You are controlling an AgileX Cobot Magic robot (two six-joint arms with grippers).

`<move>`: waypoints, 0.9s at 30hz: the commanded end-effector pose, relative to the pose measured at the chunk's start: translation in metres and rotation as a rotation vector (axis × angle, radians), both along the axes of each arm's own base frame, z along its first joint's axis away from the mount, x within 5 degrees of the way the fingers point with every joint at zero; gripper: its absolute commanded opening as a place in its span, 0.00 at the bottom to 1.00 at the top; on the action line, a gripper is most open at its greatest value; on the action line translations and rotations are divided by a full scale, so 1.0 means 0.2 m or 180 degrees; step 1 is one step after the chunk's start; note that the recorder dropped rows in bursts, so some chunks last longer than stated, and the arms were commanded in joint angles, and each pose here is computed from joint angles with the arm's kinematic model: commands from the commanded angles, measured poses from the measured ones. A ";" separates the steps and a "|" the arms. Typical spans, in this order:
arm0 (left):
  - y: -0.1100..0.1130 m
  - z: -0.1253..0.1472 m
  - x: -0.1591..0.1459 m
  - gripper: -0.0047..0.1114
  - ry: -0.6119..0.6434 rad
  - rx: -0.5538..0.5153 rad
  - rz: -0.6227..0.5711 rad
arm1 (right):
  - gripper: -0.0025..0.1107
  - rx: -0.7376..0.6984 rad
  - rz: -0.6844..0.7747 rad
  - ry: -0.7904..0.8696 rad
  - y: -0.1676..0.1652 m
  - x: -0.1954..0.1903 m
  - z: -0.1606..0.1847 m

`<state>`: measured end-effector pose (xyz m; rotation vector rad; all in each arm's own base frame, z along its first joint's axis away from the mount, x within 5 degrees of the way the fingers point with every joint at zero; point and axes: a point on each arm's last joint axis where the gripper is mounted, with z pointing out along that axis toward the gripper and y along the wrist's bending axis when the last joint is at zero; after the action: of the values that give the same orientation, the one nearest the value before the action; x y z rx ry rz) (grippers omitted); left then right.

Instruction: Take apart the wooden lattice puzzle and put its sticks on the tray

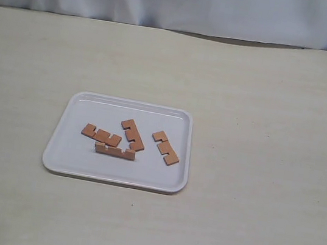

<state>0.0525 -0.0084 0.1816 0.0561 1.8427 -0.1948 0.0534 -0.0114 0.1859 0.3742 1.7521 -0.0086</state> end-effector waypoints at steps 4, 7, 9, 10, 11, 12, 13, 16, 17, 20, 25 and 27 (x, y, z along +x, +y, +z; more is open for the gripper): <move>0.00 0.00 0.00 0.04 -0.0028 0.0005 -0.0005 | 0.06 0.0055 -0.0013 0.0067 0.00 0.00 -0.01; 0.00 0.00 0.00 0.04 -0.0036 0.0000 -0.0006 | 0.06 0.0060 -0.0013 0.0089 0.00 0.00 -0.02; 0.00 0.00 0.00 0.04 -0.0036 0.0000 -0.0006 | 0.06 0.0060 -0.0013 0.0089 0.00 0.00 -0.02; 0.00 0.00 0.00 0.04 -0.0036 0.0000 -0.0006 | 0.06 0.0060 -0.0013 0.0089 0.00 0.00 -0.02; 0.00 0.00 0.00 0.04 -0.0036 0.0000 -0.0006 | 0.06 0.0060 -0.0013 0.0089 0.00 0.00 -0.02; 0.00 0.00 0.00 0.04 -0.0036 0.0000 -0.0006 | 0.06 0.0060 -0.0013 0.0089 0.00 0.00 -0.02; 0.00 0.00 0.00 0.04 -0.0036 0.0000 -0.0006 | 0.06 0.0060 -0.0013 0.0089 0.00 0.00 -0.02; 0.00 0.00 0.00 0.04 -0.0036 0.0000 -0.0006 | 0.06 0.0060 -0.0013 0.0089 0.00 0.00 -0.02; 0.00 0.00 0.00 0.04 -0.0036 0.0000 -0.0006 | 0.06 0.0062 -0.0013 0.0096 0.00 -0.01 -0.02; 0.00 0.00 0.00 0.04 -0.0036 0.0000 -0.0006 | 0.06 0.0062 -0.0013 0.0097 0.00 -0.01 -0.02; 0.00 0.00 0.00 0.04 -0.0036 0.0000 -0.0006 | 0.06 0.0062 -0.0013 0.0097 0.00 -0.01 -0.02; 0.00 0.00 0.00 0.04 -0.0036 0.0000 -0.0006 | 0.06 0.0062 -0.0013 0.0097 0.00 -0.01 -0.02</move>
<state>0.0525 -0.0084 0.1816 0.0561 1.8427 -0.1948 0.0527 -0.0110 0.1829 0.3850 1.7838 -0.0019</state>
